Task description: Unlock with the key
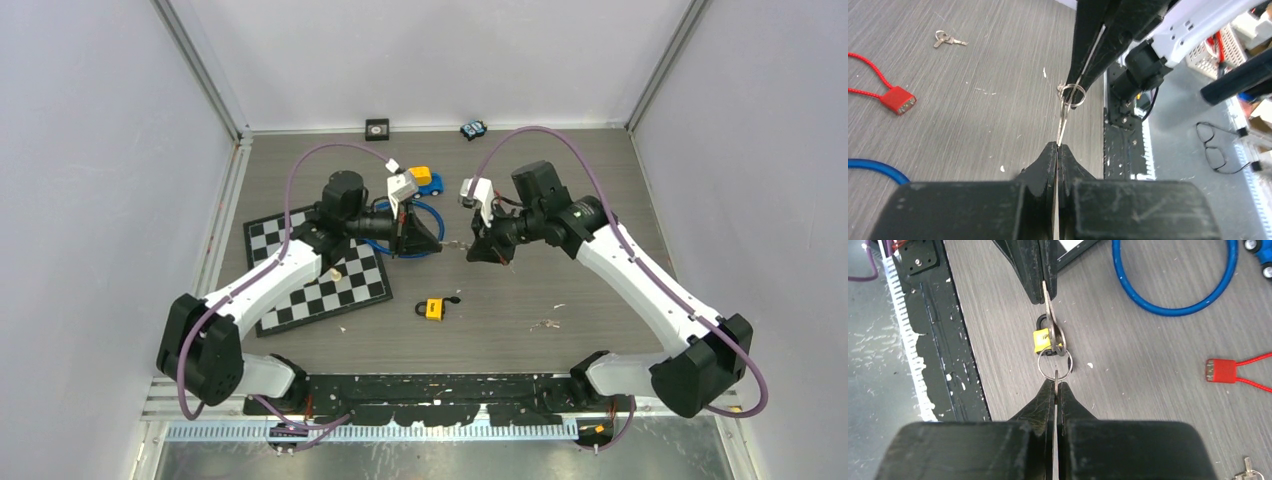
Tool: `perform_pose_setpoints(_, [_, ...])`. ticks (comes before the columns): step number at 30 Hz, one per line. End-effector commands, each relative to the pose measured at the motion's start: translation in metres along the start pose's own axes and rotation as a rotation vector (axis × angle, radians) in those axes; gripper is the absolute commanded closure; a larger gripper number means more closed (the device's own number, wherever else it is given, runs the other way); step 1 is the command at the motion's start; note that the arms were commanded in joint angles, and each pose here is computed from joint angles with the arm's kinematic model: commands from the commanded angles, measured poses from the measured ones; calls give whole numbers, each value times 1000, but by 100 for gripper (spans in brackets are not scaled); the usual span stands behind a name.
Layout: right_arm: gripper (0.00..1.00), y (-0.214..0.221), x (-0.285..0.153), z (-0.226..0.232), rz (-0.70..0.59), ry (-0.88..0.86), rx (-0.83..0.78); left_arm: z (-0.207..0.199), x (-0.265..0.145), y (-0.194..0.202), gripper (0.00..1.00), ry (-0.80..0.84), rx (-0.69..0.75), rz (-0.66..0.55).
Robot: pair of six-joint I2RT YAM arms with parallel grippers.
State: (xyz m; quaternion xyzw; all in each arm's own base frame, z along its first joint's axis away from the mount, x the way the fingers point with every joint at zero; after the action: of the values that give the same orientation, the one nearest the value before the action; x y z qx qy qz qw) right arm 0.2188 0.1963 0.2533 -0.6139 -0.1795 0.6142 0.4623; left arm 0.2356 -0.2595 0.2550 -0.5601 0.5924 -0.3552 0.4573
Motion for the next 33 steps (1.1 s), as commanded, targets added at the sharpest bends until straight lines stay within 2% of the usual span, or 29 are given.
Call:
perform_pose_setpoints(1, [99,-1,-4,8,47,-37,-9,-7,-7,16,92,36,226,98])
perform_pose_setpoints(4, [99,-1,1,12,64,-53,-10,-6,-4,18,68,30,288,120])
perform_pose_setpoints(9, [99,-4,7,15,47,-75,4,-6,2,6,32,48,338,75])
perform_pose_setpoints(10, [99,-4,8,15,43,-79,10,-5,3,5,25,54,340,65])
perform_pose_setpoints(12, [99,-5,9,17,35,-96,21,-4,7,-1,21,61,358,27])
perform_pose_setpoints(17, [99,-6,15,20,21,-145,47,-5,17,-6,22,81,321,-64])
perform_pose_setpoints(21, [99,-6,18,22,14,-167,62,-3,27,-9,36,104,267,-100])
perform_pose_setpoints(33, [99,-7,18,22,12,-170,65,-6,40,-2,67,189,188,-102])
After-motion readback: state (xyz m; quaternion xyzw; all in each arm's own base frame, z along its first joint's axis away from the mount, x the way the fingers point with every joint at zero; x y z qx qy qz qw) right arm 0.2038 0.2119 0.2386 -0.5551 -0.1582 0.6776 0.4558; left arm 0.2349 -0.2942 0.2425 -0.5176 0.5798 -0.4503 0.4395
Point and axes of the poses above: each gripper's point midway between its finger pads, its own x axis out along the fingers, its own z axis along the line the jaws close on, y = z × x, the point moved 5 cm from there along -x, back along the fingers, and after that the axes turned 4 degrees about x, right-handed, at the moved point
